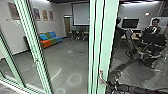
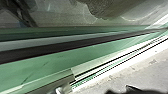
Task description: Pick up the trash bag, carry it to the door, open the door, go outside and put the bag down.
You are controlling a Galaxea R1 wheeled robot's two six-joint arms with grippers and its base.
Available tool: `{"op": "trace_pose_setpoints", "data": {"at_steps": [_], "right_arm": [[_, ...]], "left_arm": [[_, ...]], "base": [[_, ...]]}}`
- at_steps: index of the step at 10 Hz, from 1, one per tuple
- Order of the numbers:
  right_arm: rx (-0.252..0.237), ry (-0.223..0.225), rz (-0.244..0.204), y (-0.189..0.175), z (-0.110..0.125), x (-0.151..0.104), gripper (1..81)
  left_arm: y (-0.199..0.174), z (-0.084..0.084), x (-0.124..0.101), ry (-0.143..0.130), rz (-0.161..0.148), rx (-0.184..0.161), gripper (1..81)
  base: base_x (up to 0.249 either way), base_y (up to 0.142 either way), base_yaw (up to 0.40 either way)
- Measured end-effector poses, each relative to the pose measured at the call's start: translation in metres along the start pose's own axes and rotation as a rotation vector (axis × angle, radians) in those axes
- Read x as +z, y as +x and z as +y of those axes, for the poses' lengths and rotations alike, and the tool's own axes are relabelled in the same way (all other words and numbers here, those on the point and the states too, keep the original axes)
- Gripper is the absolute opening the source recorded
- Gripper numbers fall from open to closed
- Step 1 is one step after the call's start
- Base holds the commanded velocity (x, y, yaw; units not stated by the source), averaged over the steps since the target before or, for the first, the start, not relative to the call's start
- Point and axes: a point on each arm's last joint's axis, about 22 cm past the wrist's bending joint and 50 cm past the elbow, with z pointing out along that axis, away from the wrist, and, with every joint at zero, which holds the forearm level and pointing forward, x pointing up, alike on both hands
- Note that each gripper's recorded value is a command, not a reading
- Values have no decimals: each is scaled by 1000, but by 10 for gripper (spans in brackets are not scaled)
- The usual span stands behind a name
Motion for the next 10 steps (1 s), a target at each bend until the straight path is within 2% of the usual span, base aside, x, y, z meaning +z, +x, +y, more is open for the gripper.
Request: {"op": "trace_pose_setpoints", "data": {"at_steps": [2, 3, 4, 5, 7, 10], "right_arm": [[6, -25, -15, -2, 5, -4, 811], [9, -44, -27, -3, 9, -6, 811], [32, -64, -36, -2, 13, -9, 811], [26, -90, -52, -3, 19, -12, 811], [26, -102, -68, -7, 25, -15, 811], [38, -102, -69, -9, 30, -16, 811]], "left_arm": [[10, -2, 0, 3, 15, 6, 10], [10, -2, 0, 3, 15, 6, 10], [8, -1, 0, 2, 12, 6, 10], [8, -1, 0, 2, 11, 6, 10], [9, -1, 0, 2, 13, 7, 10], [6, -4, -1, 5, 11, 7, 10]], "base": [[82, 0, 0], [82, 0, 0], [82, 0, 0], [79, 0, 0], [76, 0, 0], [43, 0, 0]]}}
